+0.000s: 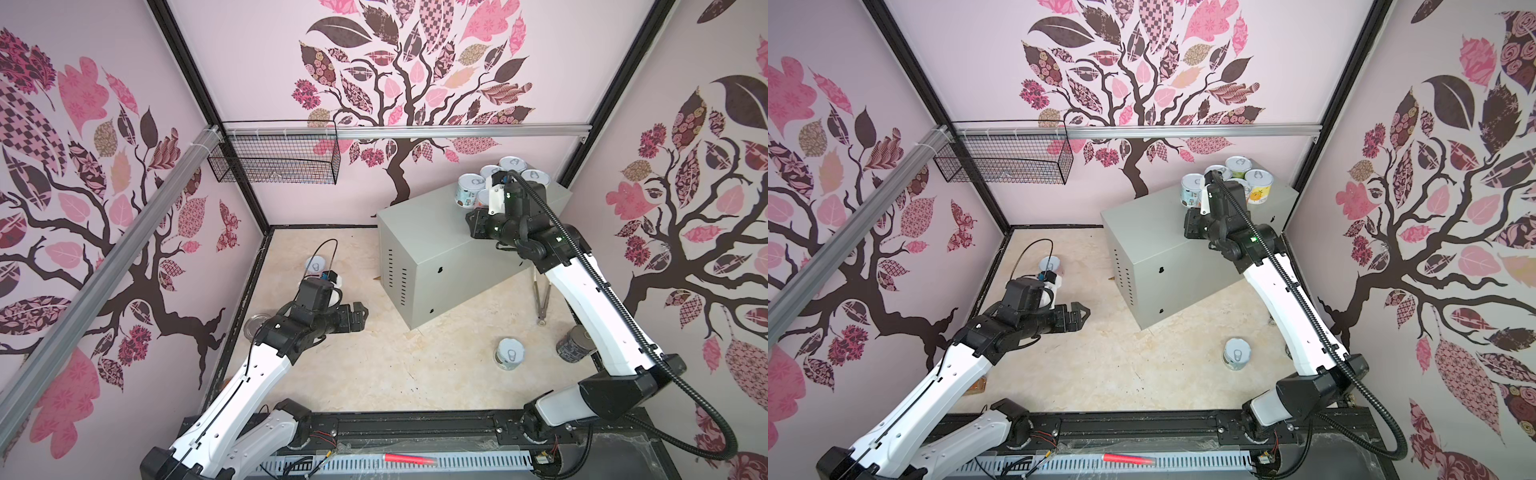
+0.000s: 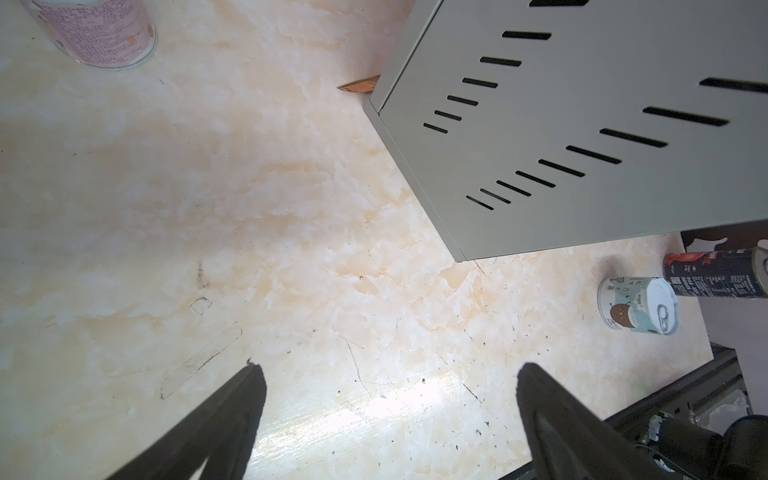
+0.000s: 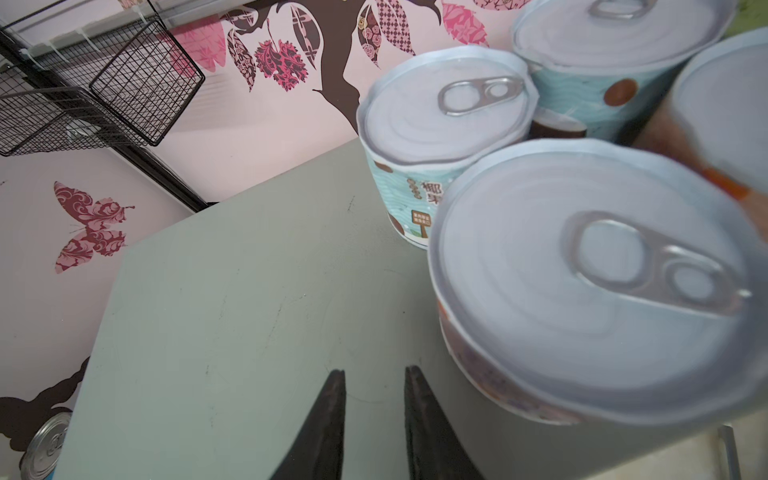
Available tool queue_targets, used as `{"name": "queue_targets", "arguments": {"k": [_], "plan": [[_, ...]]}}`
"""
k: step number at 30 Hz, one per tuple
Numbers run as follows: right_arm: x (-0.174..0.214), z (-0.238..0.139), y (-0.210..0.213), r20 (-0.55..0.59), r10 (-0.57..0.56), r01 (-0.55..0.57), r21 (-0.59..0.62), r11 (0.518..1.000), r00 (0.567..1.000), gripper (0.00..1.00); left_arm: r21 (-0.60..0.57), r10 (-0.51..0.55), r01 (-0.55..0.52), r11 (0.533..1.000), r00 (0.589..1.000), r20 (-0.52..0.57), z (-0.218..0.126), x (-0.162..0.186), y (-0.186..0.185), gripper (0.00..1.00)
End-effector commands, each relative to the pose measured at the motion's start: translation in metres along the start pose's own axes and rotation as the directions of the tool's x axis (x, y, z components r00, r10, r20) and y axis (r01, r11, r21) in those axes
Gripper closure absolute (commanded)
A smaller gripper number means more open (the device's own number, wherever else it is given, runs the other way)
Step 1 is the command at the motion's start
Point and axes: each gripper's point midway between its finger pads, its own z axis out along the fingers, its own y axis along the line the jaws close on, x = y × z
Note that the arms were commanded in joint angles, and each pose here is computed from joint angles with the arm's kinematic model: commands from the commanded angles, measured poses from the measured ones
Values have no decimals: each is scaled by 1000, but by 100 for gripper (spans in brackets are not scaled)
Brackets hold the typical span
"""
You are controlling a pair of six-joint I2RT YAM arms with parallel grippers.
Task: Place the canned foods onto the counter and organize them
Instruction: 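Lower the pink-label can beside the cluster of cans on the cabinet top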
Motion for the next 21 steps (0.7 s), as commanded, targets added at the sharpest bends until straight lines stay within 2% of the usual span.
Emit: {"name": "queue_targets", "arguments": {"k": [1, 21], "plan": [[-16, -1, 3, 41, -23, 23, 10, 1000, 999, 74, 6, 12, -12, 1000, 1000, -22, 5, 7, 1, 2], [-21, 16, -19, 23, -107, 104, 114, 988, 994, 74, 18, 12, -11, 1000, 999, -40, 9, 9, -2, 2]]}}
